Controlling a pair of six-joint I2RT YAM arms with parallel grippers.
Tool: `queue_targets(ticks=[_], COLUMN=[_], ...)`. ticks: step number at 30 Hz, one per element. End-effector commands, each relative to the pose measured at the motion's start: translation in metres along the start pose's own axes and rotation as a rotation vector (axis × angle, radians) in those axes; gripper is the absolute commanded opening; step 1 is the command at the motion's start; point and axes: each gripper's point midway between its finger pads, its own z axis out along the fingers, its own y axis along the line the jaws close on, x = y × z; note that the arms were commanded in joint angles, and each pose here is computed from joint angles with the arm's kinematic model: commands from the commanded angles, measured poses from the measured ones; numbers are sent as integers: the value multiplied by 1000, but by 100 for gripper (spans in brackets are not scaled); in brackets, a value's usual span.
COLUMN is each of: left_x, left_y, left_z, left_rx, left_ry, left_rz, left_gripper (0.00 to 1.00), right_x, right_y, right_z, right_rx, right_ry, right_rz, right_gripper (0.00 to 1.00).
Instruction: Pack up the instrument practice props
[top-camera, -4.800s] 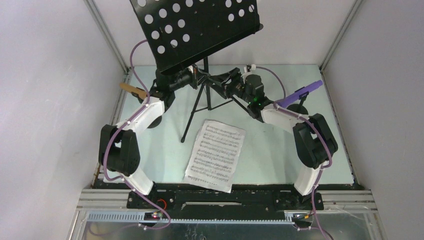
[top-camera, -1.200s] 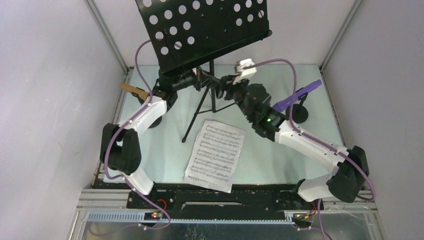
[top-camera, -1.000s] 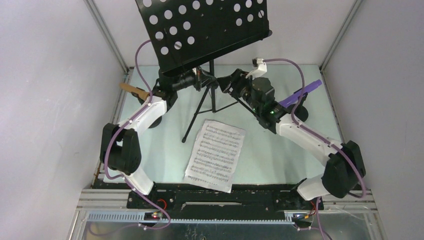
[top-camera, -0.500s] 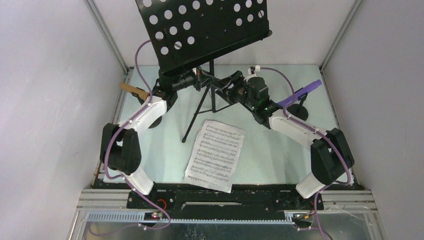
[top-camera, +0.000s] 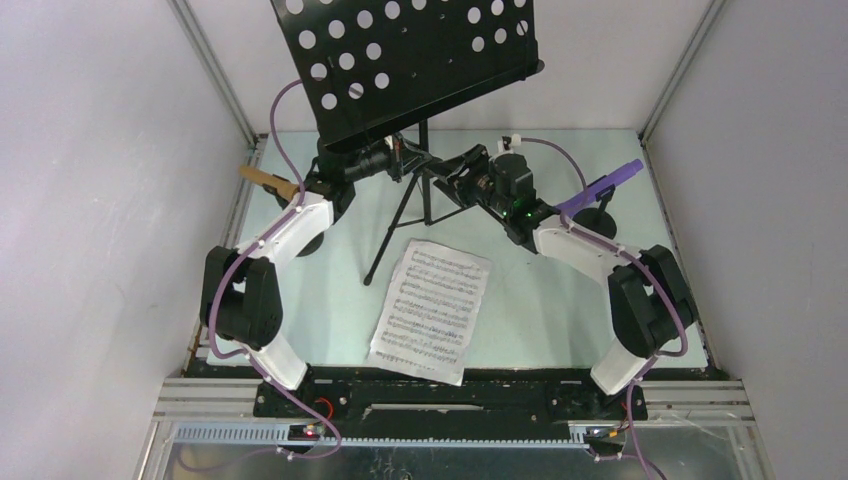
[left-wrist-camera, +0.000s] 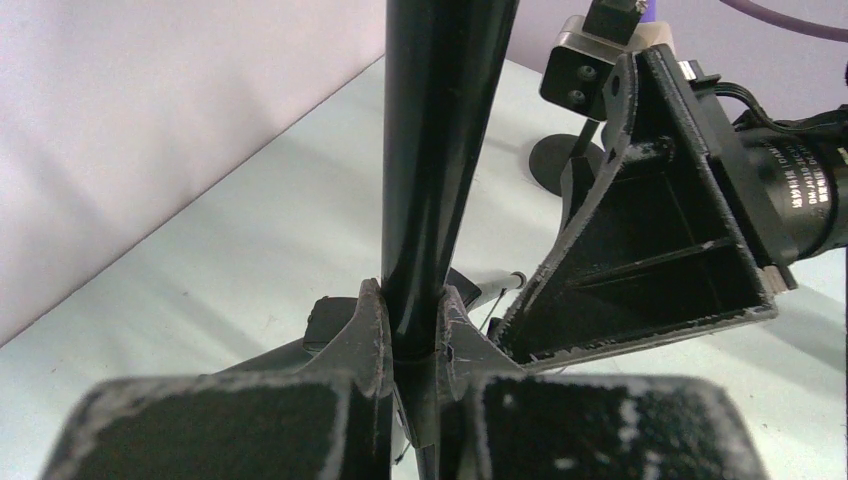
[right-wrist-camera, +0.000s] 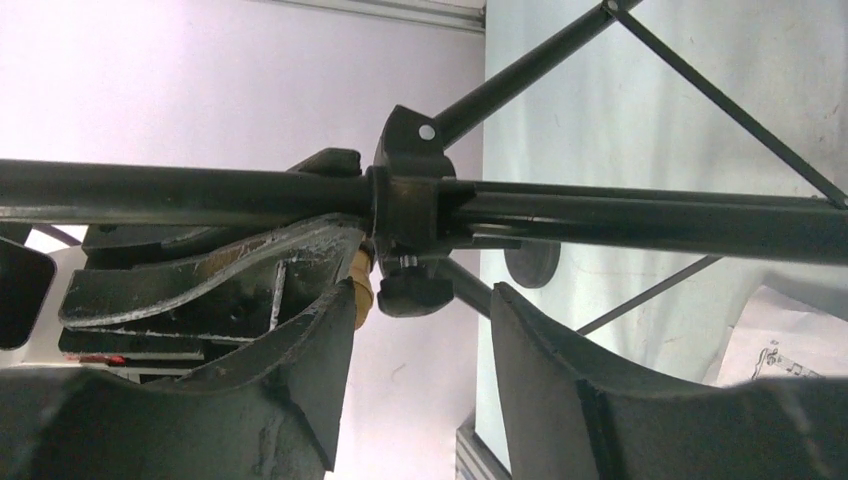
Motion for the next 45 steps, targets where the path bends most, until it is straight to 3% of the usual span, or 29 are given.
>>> queue_targets(ticks=[1, 13, 15, 17, 21, 27, 41, 45], left_x=[-5, -5, -5, -5, -5, -5, -4, -3], left_y=[14, 13, 13, 13, 13, 13, 11, 12], left_z=[2, 1, 2, 2, 2, 2, 3, 3], left_rx=[-44, -46, -46, -45, -43, -43, -42, -46], left_ry=[5, 8, 8, 9, 8, 9, 16, 19], left_rz=[-23, -18, -18, -21, -19, -22, -17, -19], left_gripper=[5, 5, 5, 5, 5, 5, 4, 4], right_x=[-9, -4, -3, -2, 0, 7, 64, 68], right_y=[11, 13, 14, 14, 18, 24, -4, -12], right_z=[6, 14, 15, 15, 16, 13, 13, 16], right_rx=[-68, -126, -127, -126, -121, -75, 94, 174], right_ry=[-17, 31, 43, 51, 71, 117, 155, 108], right_rz=[10, 41, 29, 5, -66, -335, -1353, -1630], right_gripper=[57, 38, 30, 16, 2, 0, 0, 0])
